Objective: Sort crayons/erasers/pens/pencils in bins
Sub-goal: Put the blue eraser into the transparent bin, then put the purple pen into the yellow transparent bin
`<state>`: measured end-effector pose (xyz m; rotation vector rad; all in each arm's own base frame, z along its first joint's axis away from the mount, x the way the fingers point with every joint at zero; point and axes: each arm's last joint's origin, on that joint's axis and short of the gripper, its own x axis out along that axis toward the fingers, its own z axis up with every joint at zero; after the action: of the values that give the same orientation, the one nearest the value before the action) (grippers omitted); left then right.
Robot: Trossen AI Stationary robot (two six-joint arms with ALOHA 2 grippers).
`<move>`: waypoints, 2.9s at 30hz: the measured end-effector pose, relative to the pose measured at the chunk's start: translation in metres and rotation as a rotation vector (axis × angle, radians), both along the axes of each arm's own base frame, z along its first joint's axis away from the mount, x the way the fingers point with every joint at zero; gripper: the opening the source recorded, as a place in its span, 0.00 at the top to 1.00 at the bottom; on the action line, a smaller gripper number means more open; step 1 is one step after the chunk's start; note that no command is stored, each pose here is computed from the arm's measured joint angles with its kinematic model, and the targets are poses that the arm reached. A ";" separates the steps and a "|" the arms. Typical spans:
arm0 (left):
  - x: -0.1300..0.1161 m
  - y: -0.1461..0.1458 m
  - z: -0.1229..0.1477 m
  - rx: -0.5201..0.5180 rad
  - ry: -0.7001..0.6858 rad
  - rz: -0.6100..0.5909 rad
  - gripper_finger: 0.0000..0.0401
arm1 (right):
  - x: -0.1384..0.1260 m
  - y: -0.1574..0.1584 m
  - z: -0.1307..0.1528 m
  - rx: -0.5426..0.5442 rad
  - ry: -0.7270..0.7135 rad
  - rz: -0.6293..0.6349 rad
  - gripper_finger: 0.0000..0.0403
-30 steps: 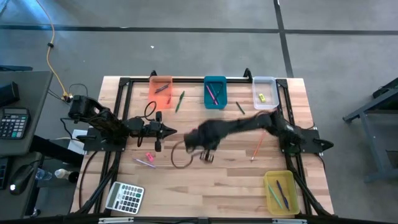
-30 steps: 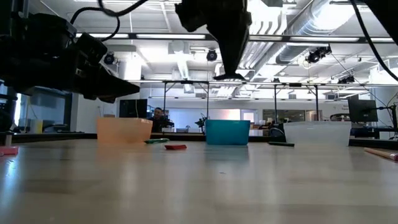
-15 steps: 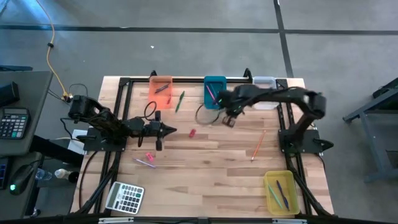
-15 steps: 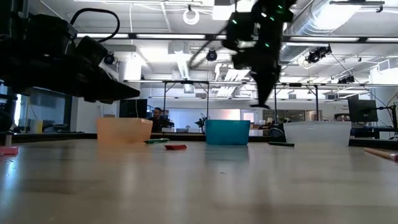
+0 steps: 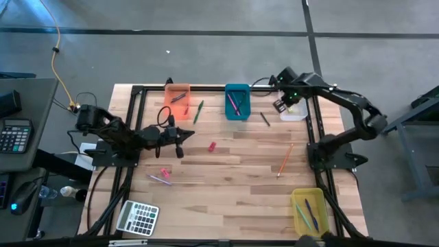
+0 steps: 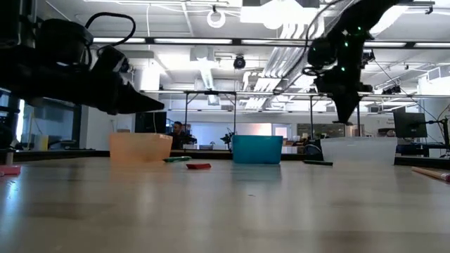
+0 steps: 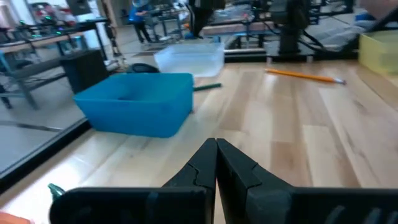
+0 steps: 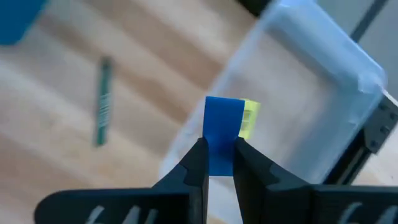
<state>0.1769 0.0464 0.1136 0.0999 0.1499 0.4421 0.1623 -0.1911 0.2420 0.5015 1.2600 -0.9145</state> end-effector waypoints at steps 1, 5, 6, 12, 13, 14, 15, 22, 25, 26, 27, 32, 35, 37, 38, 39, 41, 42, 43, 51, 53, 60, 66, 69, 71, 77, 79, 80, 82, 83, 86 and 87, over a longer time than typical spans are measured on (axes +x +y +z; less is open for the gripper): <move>0.001 0.002 0.001 0.001 -0.006 0.009 1.00 | -0.006 -0.006 -0.003 -0.001 -0.003 -0.029 0.91; 0.004 0.008 0.003 0.001 -0.006 0.036 1.00 | -0.024 -0.028 -0.022 0.025 0.024 -0.115 0.91; 0.005 0.008 0.003 0.001 -0.007 0.038 1.00 | -0.027 -0.034 -0.026 0.024 0.024 -0.136 0.91; 0.005 0.010 0.003 -0.010 -0.018 0.045 1.00 | -0.032 -0.054 -0.045 0.026 0.023 -0.172 0.91; 0.005 0.010 0.004 -0.013 -0.025 0.046 1.00 | -0.034 -0.056 -0.049 0.041 0.029 -0.180 0.91; 0.005 0.010 0.004 -0.013 -0.027 0.045 1.00 | -0.035 -0.059 -0.054 0.051 0.039 -0.191 0.91; 0.005 0.009 0.004 -0.013 -0.026 0.043 1.00 | -0.037 -0.061 -0.058 0.060 0.051 -0.198 0.91; 0.005 0.009 0.004 -0.016 -0.028 0.041 1.00 | -0.032 -0.073 -0.061 0.034 0.048 -0.177 0.91; 0.005 0.009 0.004 -0.023 -0.031 0.042 1.00 | -0.034 -0.078 -0.059 0.004 0.041 -0.190 0.91; 0.005 0.009 0.004 -0.023 -0.030 0.042 1.00 | -0.035 -0.078 -0.059 0.006 0.043 -0.191 0.91; 0.005 0.009 0.004 -0.023 -0.029 0.042 1.00 | -0.035 -0.078 -0.059 0.006 0.043 -0.192 0.91; 0.005 0.009 0.004 -0.021 -0.028 0.042 1.00 | -0.036 -0.082 -0.065 0.011 0.037 -0.197 0.91; 0.005 0.009 0.004 -0.015 -0.025 0.041 1.00 | -0.034 -0.086 -0.076 0.029 0.051 -0.185 0.91; 0.005 0.009 0.004 -0.014 -0.024 0.041 1.00 | -0.033 -0.088 -0.083 0.044 0.061 -0.184 0.91; 0.005 0.009 0.004 -0.014 -0.024 0.041 1.00 | -0.033 -0.089 -0.085 0.049 0.065 -0.185 0.91; 0.005 0.009 0.004 -0.014 -0.024 0.041 1.00 | -0.033 -0.090 -0.085 0.054 0.071 -0.186 0.91; 0.005 0.009 0.004 -0.014 -0.024 0.041 1.00 | -0.032 -0.092 -0.084 0.048 0.069 -0.189 0.90; 0.005 0.009 0.004 -0.014 -0.024 0.041 1.00 | -0.032 -0.093 -0.084 0.046 0.069 -0.194 0.89; 0.005 0.009 0.004 -0.014 -0.024 0.041 1.00 | -0.032 -0.093 -0.084 0.046 0.070 -0.195 0.88; 0.005 0.009 0.004 -0.014 -0.025 0.041 1.00 | -0.032 -0.092 -0.083 0.065 0.083 -0.192 0.70; 0.005 0.009 0.004 -0.013 -0.026 0.041 1.00 | -0.033 -0.090 -0.083 0.067 0.102 -0.191 0.66; 0.005 0.008 0.012 -0.024 -0.094 0.027 1.00 | -0.037 -0.082 -0.056 0.008 0.070 -0.163 0.65; 0.003 0.008 0.022 -0.012 -0.142 0.023 1.00 | -0.033 -0.066 -0.014 -0.121 -0.118 -0.038 0.80; 0.001 0.007 0.026 -0.014 -0.135 0.024 1.00 | -0.032 -0.055 -0.003 -0.175 -0.204 0.020 0.89; 0.000 0.007 0.028 -0.009 -0.136 0.023 1.00 | -0.033 -0.046 0.000 -0.220 -0.262 0.047 0.96; 0.013 0.010 0.042 0.014 -0.041 -0.005 1.00 | -0.033 -0.012 -0.012 -0.356 -0.440 0.158 0.98; 0.021 0.011 0.048 0.018 0.029 -0.024 1.00 | -0.033 0.002 -0.018 -0.403 -0.479 0.196 0.99; 0.025 0.012 0.053 0.019 0.060 -0.038 1.00 | -0.033 0.009 -0.021 -0.425 -0.499 0.217 0.99; 0.032 0.013 0.062 0.015 0.134 -0.061 1.00 | -0.031 0.022 -0.024 -0.472 -0.549 0.253 1.00; 0.035 0.014 0.067 0.008 0.170 -0.073 1.00 | -0.031 0.028 -0.025 -0.495 -0.580 0.264 0.99; 0.043 0.012 0.082 -0.017 0.276 -0.116 1.00 | -0.030 0.045 -0.025 -0.548 -0.659 0.298 1.00; 0.044 0.010 0.086 -0.028 0.317 -0.134 1.00 | -0.031 0.050 -0.026 -0.559 -0.683 0.307 1.00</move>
<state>0.2211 0.0567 0.1999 0.1514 0.4584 0.2883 0.1316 -0.1411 0.2162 0.1373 0.4113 -0.7018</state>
